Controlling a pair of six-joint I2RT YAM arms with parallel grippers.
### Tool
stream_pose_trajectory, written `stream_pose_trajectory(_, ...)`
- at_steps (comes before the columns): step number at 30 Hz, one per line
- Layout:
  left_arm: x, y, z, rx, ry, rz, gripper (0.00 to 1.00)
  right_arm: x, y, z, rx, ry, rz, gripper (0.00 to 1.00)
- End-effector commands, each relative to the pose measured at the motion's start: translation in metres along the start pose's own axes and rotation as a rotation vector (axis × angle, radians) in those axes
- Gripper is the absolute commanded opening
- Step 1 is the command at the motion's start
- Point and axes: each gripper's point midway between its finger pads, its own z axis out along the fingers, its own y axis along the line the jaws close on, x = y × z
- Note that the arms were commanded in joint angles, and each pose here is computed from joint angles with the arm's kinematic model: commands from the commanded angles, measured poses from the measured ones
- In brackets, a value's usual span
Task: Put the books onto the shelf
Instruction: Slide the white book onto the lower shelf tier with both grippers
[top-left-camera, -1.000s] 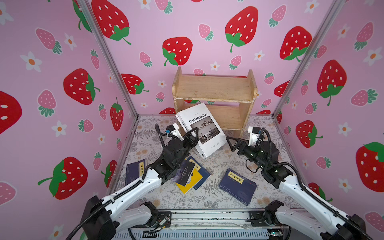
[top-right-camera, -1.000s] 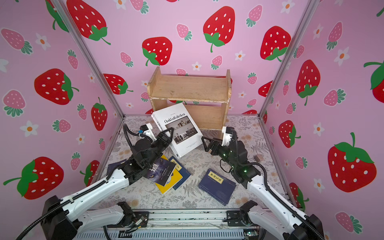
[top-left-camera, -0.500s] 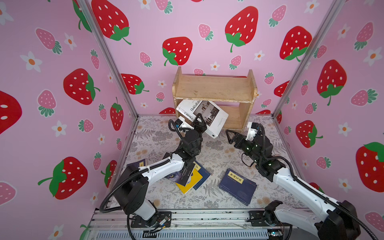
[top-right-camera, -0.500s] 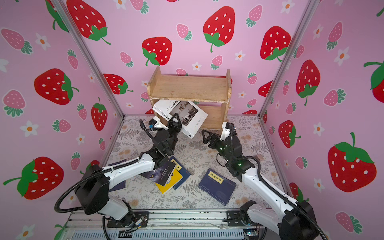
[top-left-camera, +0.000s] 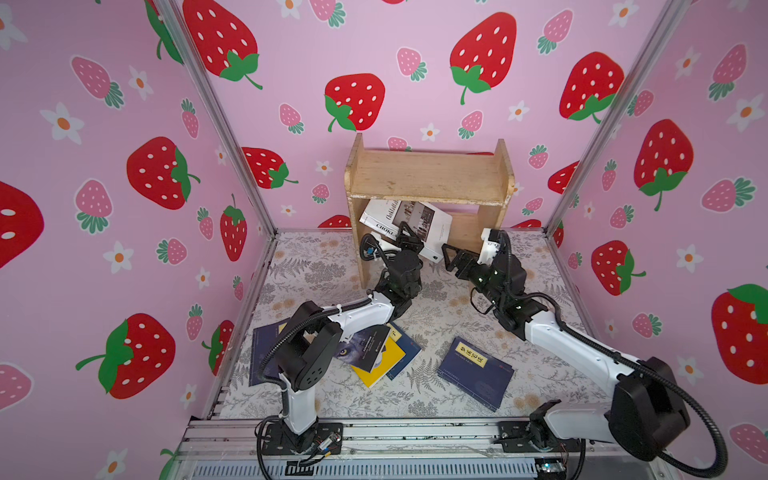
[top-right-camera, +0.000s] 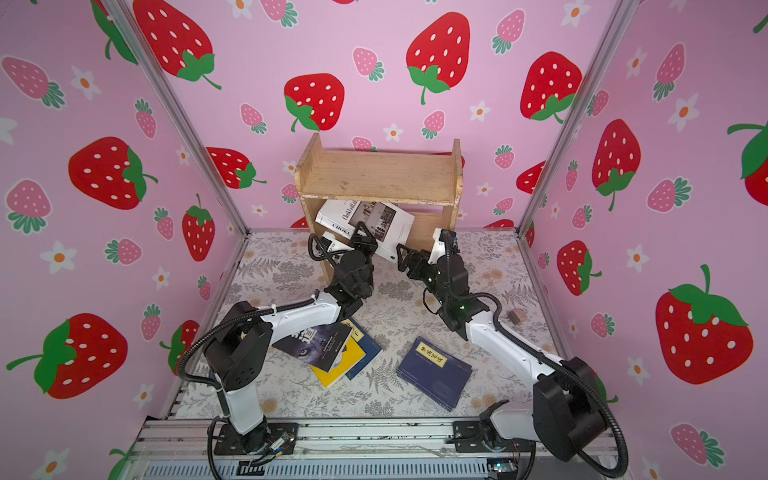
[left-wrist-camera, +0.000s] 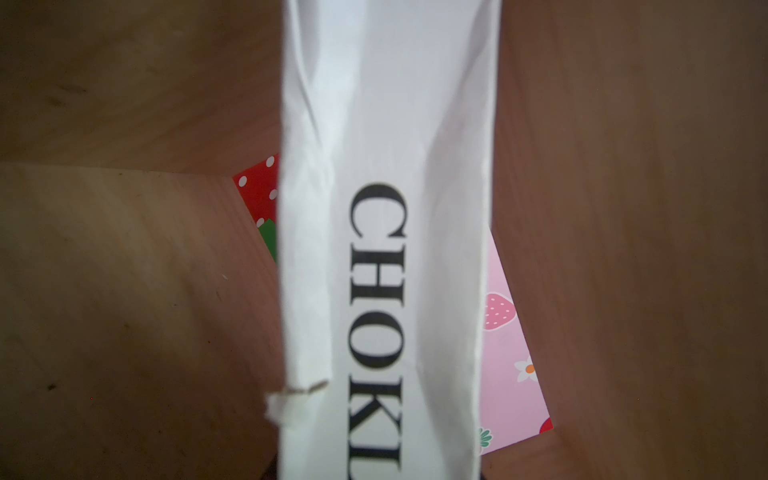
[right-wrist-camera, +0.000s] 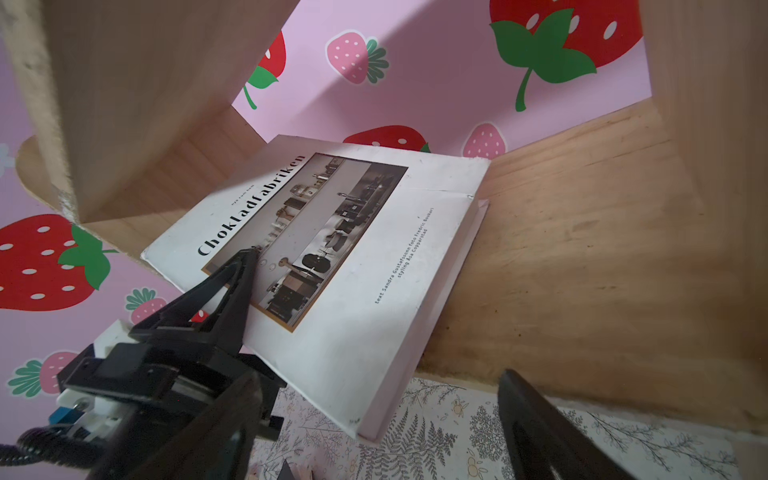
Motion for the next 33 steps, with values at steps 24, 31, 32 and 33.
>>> stream_pose_trajectory(24,0.007,0.018,-0.016,-0.169,0.148,0.063,0.86,0.010,-0.030,0.050,0.055,-0.003,0.093,0.82)
stream_pose_trajectory(31,0.009,0.025,-0.038,-0.200,0.314,0.190,0.92,0.012,-0.036,0.056,0.068,-0.024,0.131,0.81)
stream_pose_trajectory(32,0.006,0.027,-0.042,-0.200,0.334,0.205,0.92,0.013,-0.037,0.057,0.069,-0.024,0.137,0.80)
stream_pose_trajectory(33,0.002,0.031,-0.048,-0.208,0.356,0.223,0.92,0.014,-0.039,0.058,0.073,-0.024,0.151,0.80)
